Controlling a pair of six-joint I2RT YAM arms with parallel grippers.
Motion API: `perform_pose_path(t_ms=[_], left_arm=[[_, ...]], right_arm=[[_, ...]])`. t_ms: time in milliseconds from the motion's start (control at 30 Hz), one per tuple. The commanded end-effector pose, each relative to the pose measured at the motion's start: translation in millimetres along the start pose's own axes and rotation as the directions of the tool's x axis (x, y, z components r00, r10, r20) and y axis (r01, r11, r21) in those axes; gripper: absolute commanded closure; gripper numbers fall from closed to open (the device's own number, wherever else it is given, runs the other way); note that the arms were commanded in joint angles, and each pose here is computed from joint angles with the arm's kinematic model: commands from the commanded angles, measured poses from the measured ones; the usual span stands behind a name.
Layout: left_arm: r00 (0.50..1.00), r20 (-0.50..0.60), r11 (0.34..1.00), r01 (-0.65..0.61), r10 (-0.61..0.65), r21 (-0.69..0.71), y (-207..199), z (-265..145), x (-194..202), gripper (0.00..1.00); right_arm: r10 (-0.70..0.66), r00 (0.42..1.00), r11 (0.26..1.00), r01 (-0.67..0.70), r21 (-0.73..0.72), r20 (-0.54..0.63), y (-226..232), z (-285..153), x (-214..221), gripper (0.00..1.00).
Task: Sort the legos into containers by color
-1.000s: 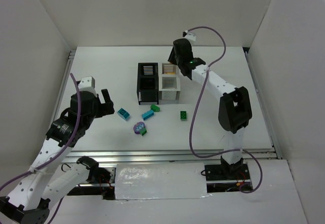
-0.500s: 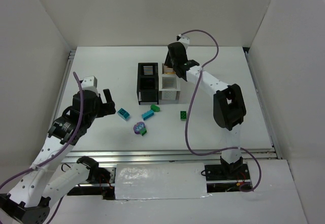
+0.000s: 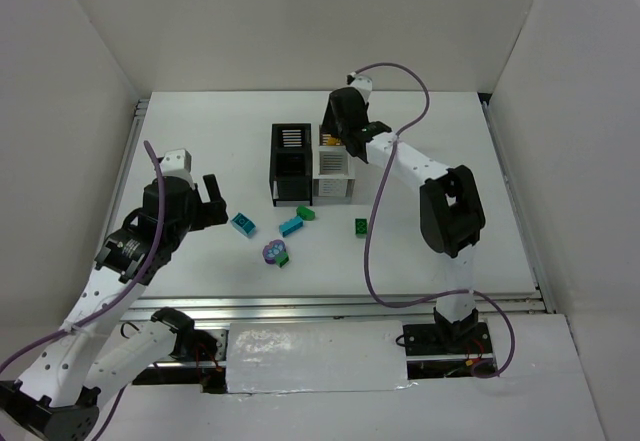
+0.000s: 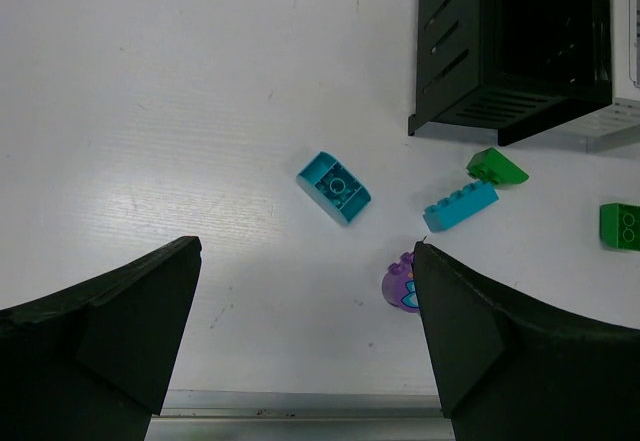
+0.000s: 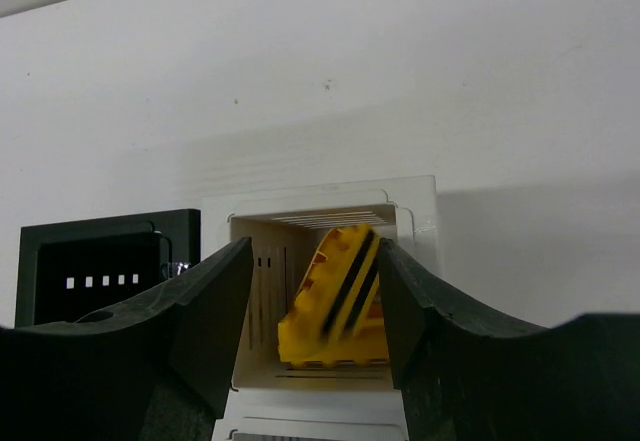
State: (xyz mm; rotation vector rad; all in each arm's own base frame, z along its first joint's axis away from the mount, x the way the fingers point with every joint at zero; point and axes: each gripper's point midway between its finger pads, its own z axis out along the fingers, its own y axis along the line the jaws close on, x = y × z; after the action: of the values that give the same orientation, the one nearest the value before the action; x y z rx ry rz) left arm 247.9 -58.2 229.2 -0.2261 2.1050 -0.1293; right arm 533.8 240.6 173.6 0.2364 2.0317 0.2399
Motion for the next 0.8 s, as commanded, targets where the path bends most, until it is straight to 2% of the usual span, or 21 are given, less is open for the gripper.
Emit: perform_pose_path(t_ms=[0, 200, 333, 400, 433, 567, 600, 733, 767], left_arm=[[0.999, 0.048, 1.000, 0.009, -0.010, 0.012, -2.4, -2.8, -14.6, 0.01], [0.999, 0.051, 1.000, 0.014, -0.014, 0.012, -2.2, -3.2, -14.9, 0.00], [0.999, 0.036, 1.000, 0.011, -0.012, 0.008, -2.9, -0.7, -12.8, 0.00], [0.999, 0.030, 1.000, 0.014, -0.015, 0.010, -3.7, 0.1, -11.4, 0.00], [0.999, 0.030, 1.000, 0.016, -0.017, 0.012, -4.2, 0.2, -11.7, 0.00], [1.000, 0.007, 0.999, 0.025, -0.026, 0.031, -10.1, 4.9, -8.0, 0.00], [1.000, -0.017, 0.999, 0.024, -0.024, 0.028, -11.7, 8.9, -4.3, 0.00], [0.994, -0.104, 0.999, 0.041, -0.042, -0.011, -13.4, 21.4, 9.3, 0.00], [0.991, -0.128, 0.999, 0.038, -0.039, -0.014, -14.7, 24.1, 13.6, 0.00]], right_arm=[[0.018, 0.996, 0.999, -0.015, -0.035, 0.086, 12.2, -22.2, -30.2, 0.40], [0.036, 0.995, 0.998, -0.030, -0.060, 0.092, 11.8, -37.9, -31.0, 0.40], [0.068, 0.990, 0.986, -0.049, -0.159, 0.122, 24.2, -86.4, -55.0, 0.40], [0.063, 0.994, 0.983, -0.046, -0.178, 0.089, 22.9, -102.9, -46.7, 0.40], [0.076, 0.992, 0.975, -0.053, -0.215, 0.104, 28.9, -123.9, -55.6, 0.40], [0.053, 0.998, 0.960, -0.043, -0.277, 0.029, 26.2, -161.6, -24.9, 0.37], [0.049, 0.999, 0.958, -0.044, -0.282, 0.009, 22.2, -173.7, -21.0, 0.21], [0.059, 0.995, 0.954, -0.081, -0.289, -0.083, 8.3, -195.5, 13.1, 0.20], [0.037, 0.992, 0.955, -0.070, -0.287, -0.118, 3.5, -197.4, 33.7, 0.19]])
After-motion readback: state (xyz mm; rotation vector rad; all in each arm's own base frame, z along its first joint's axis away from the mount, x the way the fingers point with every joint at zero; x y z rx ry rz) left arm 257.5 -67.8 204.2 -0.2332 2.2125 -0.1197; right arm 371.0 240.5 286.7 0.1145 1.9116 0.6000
